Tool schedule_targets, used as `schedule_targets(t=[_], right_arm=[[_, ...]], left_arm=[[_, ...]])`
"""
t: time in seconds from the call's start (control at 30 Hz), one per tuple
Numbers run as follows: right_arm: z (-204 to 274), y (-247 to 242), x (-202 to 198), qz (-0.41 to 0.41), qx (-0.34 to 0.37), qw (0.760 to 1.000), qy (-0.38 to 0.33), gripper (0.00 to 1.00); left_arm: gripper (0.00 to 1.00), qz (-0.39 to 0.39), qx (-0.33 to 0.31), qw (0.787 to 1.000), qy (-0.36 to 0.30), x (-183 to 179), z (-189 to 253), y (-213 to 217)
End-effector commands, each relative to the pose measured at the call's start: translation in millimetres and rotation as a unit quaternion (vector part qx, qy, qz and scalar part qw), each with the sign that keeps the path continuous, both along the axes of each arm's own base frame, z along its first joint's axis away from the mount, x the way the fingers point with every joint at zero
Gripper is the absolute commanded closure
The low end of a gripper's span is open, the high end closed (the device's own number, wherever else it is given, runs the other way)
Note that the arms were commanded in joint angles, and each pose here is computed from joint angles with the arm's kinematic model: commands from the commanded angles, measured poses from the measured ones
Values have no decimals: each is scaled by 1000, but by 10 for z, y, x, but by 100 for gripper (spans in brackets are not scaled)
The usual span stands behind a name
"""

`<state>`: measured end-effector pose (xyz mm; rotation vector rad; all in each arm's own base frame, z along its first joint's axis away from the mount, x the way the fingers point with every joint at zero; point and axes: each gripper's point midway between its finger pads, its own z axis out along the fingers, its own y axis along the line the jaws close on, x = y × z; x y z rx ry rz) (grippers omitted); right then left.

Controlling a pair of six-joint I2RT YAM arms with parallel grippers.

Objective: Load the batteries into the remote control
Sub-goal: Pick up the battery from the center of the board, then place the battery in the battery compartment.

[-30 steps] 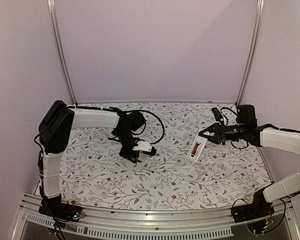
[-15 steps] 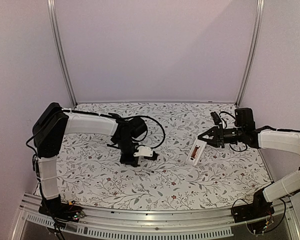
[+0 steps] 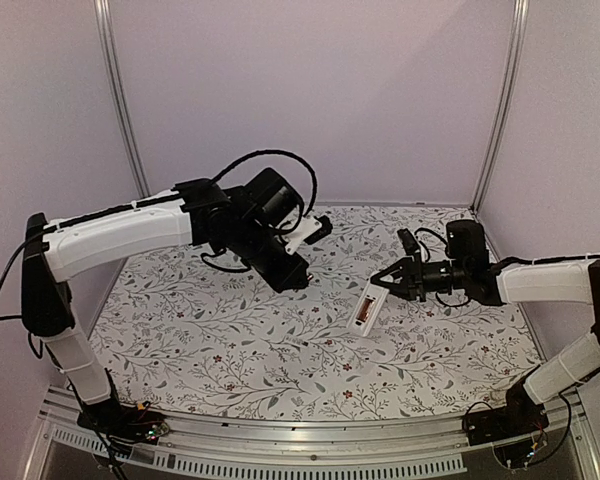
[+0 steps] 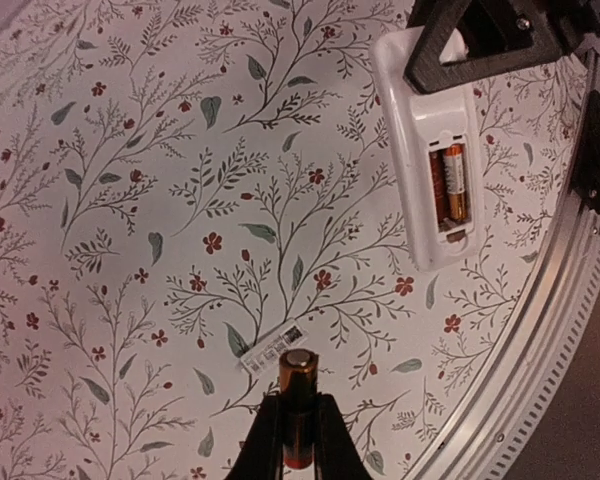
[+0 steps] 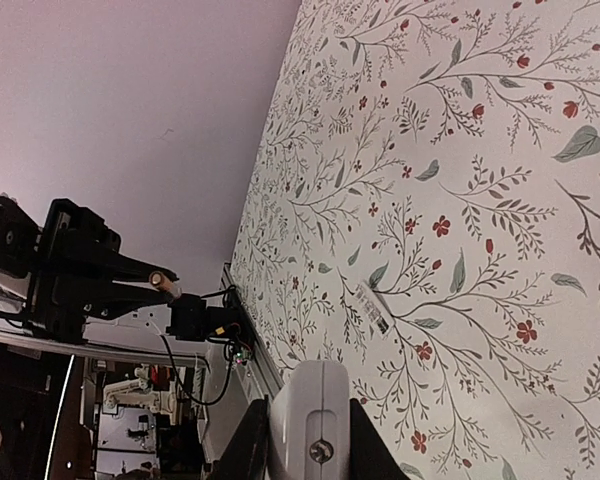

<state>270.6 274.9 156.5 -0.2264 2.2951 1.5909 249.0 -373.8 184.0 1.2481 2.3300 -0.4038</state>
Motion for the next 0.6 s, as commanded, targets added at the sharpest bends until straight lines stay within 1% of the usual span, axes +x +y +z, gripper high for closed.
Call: schedule_targets(t=[0.0, 0.13, 0.27, 0.4, 0.57], right_arm=[[120, 198, 39, -10, 33, 999, -14, 100], [163, 401, 23, -2, 64, 998, -15, 100], [133, 633, 2, 5, 86, 996, 0, 100], [120, 820, 2, 11, 104, 994, 12, 100], [99, 986, -26, 21, 106, 994, 22, 100]], left_arm=[[100, 110, -46, 984, 130, -295, 34, -38], [100, 122, -57, 978, 162, -420, 36, -63], [100, 132, -45, 971, 192, -525, -13, -36], [100, 132, -32, 969, 208, -636, -93, -54], [99, 123, -13, 969, 212, -698, -180, -105]])
